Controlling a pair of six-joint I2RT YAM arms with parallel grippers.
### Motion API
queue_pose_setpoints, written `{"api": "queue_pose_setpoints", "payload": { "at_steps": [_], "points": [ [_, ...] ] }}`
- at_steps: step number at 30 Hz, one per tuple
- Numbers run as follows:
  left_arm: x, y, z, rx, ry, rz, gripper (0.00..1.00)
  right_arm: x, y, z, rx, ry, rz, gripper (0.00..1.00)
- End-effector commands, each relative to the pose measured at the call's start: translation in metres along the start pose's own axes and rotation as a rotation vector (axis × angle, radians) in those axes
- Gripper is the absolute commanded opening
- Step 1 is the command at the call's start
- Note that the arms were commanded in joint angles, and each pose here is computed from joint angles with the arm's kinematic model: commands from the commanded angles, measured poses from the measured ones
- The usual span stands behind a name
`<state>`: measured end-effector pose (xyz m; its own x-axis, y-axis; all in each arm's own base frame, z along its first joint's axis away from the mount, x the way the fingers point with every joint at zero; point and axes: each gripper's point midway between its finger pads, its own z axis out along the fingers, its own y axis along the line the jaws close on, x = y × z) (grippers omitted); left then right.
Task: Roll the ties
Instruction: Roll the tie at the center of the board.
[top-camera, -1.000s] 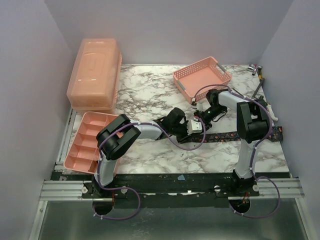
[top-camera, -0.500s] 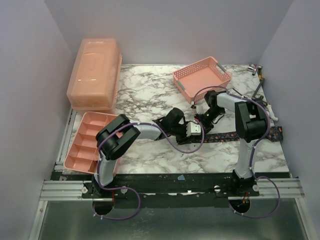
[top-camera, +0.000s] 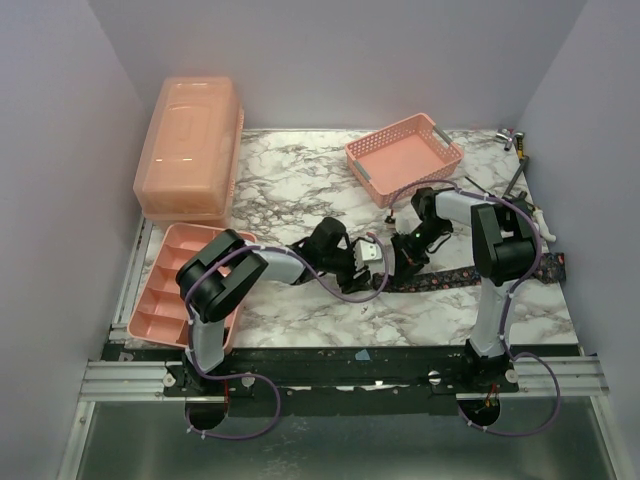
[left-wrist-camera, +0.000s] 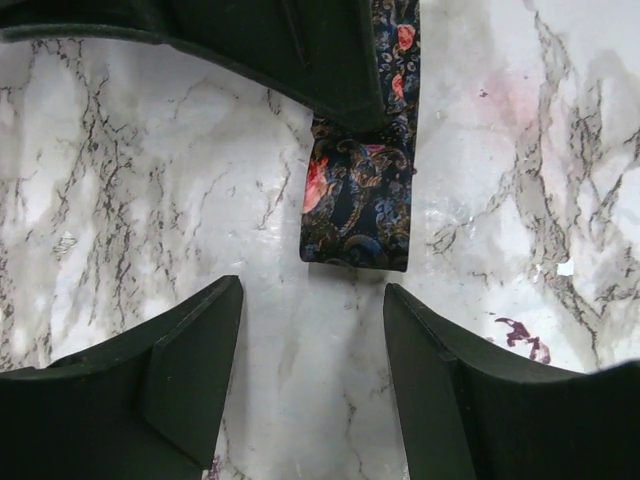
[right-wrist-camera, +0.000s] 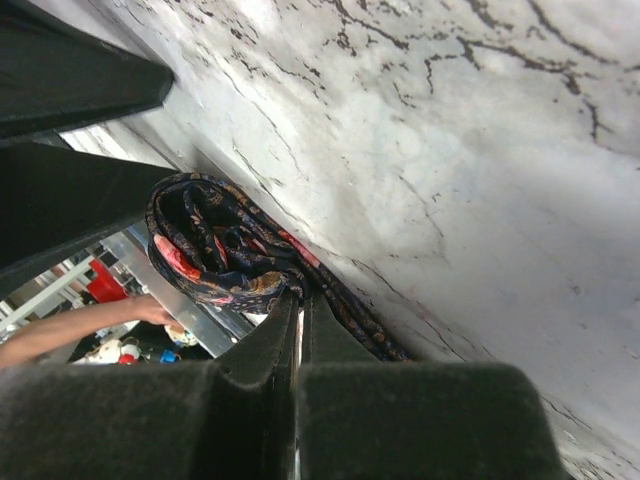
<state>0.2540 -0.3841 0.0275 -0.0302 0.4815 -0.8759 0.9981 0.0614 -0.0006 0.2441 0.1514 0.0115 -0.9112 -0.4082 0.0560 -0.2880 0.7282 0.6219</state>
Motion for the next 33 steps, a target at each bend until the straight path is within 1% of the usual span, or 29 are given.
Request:
{"api": "queue_pose_setpoints", "payload": {
  "at_steps": [1, 9, 12, 15, 18, 21, 24, 26, 29, 33],
  "points": [
    [-0.010, -0.018, 0.008, 0.075, -0.069, -0.014, 0.63, -0.005, -0.043, 0.015, 0.149, -0.015, -0.074, 0.01],
    [-0.018, -0.026, 0.019, 0.112, -0.086, -0.020, 0.63, -0.007, -0.042, 0.020, 0.137, -0.033, -0.071, 0.01],
    [-0.021, -0.018, 0.020, 0.076, -0.075, -0.030, 0.55, -0.017, -0.039, 0.023, 0.127, -0.048, -0.074, 0.01],
    [-0.024, -0.005, 0.009, 0.030, -0.079, -0.047, 0.47, -0.031, -0.031, 0.028, 0.094, -0.067, -0.065, 0.01],
    [-0.027, -0.003, -0.006, 0.023, -0.086, -0.032, 0.44, -0.044, -0.023, 0.033, 0.077, -0.085, -0.079, 0.01],
    [-0.038, -0.007, -0.013, 0.034, -0.107, 0.006, 0.43, -0.054, -0.016, 0.036, 0.056, -0.098, -0.093, 0.01],
    [-0.042, -0.002, -0.006, 0.035, -0.105, -0.040, 0.43, -0.060, -0.013, 0.038, 0.045, -0.110, -0.093, 0.01],
    [-0.042, -0.001, 0.002, 0.038, -0.098, -0.046, 0.43, -0.061, -0.011, 0.040, 0.039, -0.115, -0.090, 0.01],
    [-0.037, -0.001, 0.014, 0.051, -0.075, -0.056, 0.43, -0.062, -0.009, 0.041, 0.033, -0.125, -0.089, 0.01],
    [-0.011, 0.004, 0.024, 0.021, 0.011, -0.077, 0.45, -0.060, -0.004, 0.038, 0.022, -0.137, -0.098, 0.01]
  ]
}}
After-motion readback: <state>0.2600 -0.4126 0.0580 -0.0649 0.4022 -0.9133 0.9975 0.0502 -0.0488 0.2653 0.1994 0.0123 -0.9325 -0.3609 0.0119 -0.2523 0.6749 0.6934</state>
